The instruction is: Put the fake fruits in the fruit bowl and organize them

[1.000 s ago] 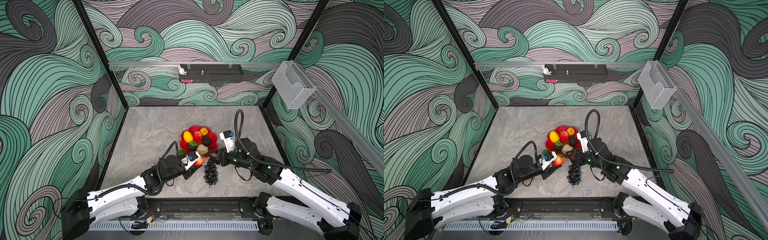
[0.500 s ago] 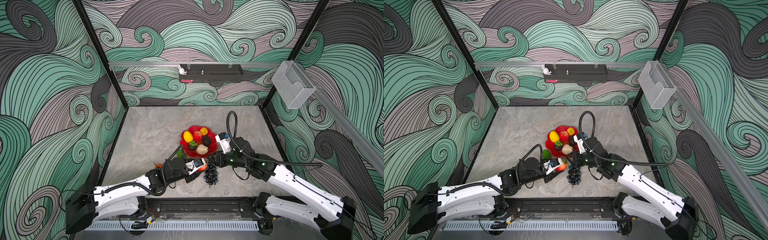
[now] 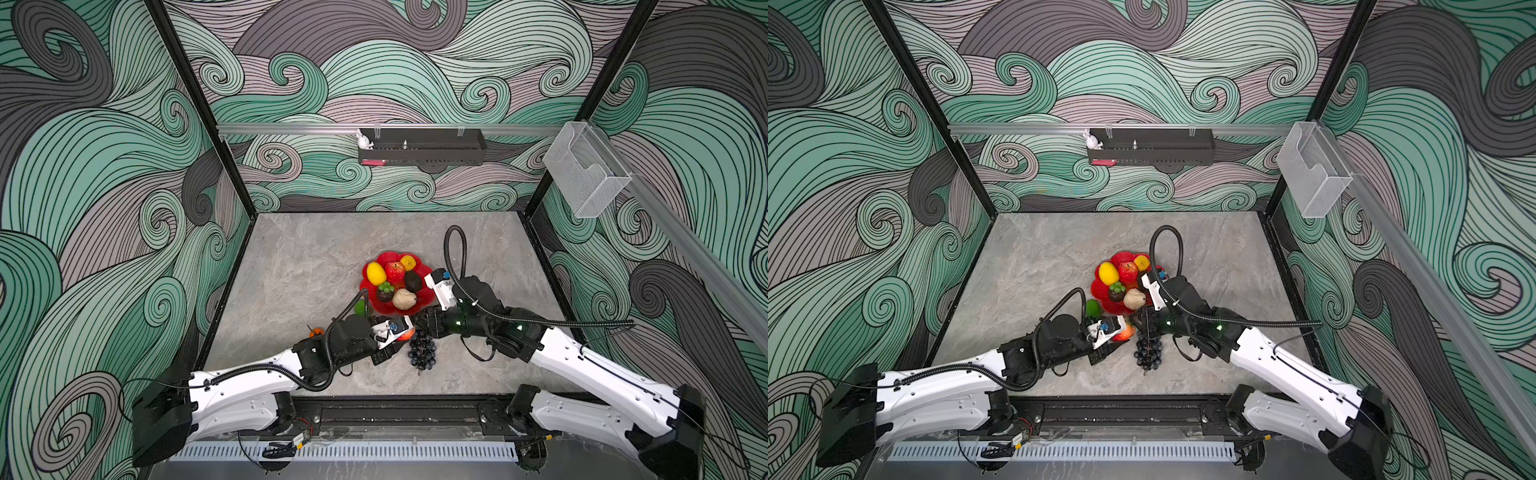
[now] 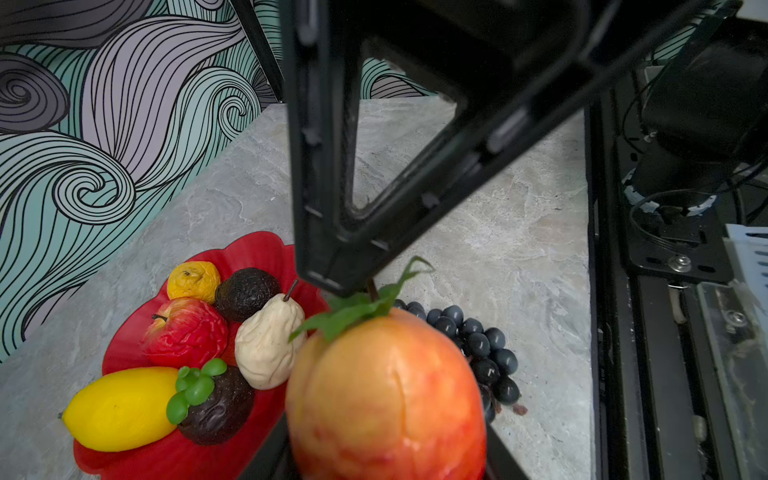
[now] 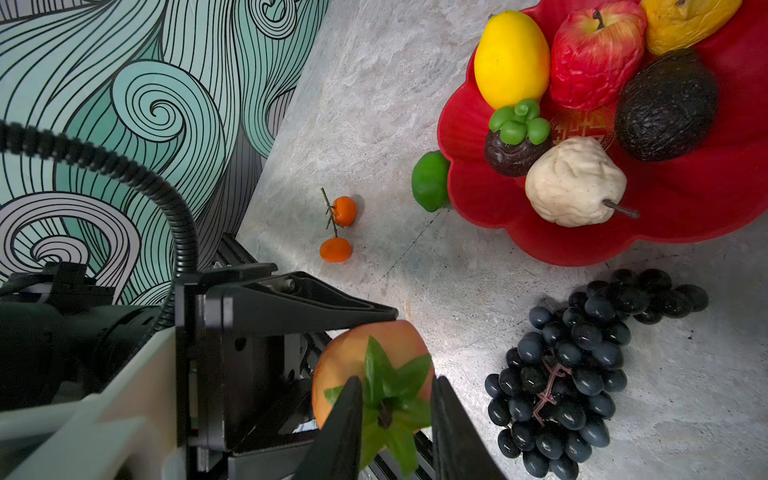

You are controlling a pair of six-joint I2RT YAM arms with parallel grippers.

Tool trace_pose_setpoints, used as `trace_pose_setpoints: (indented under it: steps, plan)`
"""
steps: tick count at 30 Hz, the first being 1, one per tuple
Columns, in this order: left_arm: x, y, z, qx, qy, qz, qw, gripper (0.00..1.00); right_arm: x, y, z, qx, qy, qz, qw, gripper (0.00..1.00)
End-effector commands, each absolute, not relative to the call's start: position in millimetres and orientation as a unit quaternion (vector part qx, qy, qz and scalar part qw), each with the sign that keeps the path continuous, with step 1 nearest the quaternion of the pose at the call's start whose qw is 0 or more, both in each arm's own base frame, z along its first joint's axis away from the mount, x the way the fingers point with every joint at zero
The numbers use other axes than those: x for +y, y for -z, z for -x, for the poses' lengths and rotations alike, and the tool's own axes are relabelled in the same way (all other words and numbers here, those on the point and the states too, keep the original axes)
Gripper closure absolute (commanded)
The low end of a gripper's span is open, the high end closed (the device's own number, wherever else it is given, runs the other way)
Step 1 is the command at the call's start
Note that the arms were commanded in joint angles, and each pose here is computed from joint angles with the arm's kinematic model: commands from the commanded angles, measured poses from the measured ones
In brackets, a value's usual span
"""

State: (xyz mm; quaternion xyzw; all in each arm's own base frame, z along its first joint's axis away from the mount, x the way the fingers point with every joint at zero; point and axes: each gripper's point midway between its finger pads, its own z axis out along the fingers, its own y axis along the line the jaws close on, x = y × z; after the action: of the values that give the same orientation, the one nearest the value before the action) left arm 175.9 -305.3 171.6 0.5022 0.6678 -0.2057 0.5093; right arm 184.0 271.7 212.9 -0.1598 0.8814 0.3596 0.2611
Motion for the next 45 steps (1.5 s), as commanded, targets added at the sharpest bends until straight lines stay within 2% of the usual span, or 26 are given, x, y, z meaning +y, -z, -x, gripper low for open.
trace_pose_setpoints:
  steps: [1, 12, 16, 23, 28, 35, 38, 45]
  plan:
    - [-312, -190, -178, 0.656, 0.209, -0.499, 0.527, 0.60, 270, -209, -182, 0.886, -0.348, 0.160, 0.260, 0.71]
    - [-310, -190, -181, 0.659, 0.205, -0.492, 0.530, 0.59, 273, -207, -180, 0.888, -0.339, 0.171, 0.259, 0.78]
    - [-310, -190, -181, 0.659, 0.205, -0.491, 0.531, 0.58, 274, -208, -180, 0.888, -0.335, 0.175, 0.262, 0.85]
    - [-309, -189, -184, 0.666, 0.200, -0.484, 0.532, 0.54, 273, -210, -182, 0.889, -0.326, 0.179, 0.268, 0.91]
    - [-303, -192, -192, 0.683, 0.192, -0.453, 0.540, 0.43, 273, -213, -183, 0.888, -0.324, 0.180, 0.271, 0.94]
    - [-285, -197, -207, 0.713, 0.167, -0.389, 0.559, 0.15, 262, -215, -200, 0.895, -0.297, 0.167, 0.288, 0.97]
    - [-281, -198, -208, 0.718, 0.169, -0.375, 0.561, 0.11, 254, -215, -211, 0.898, -0.275, 0.163, 0.303, 0.97]
    - [-263, -202, -213, 0.720, 0.152, -0.346, 0.582, 0.11, 227, -214, -247, 0.904, -0.184, 0.170, 0.346, 0.98]
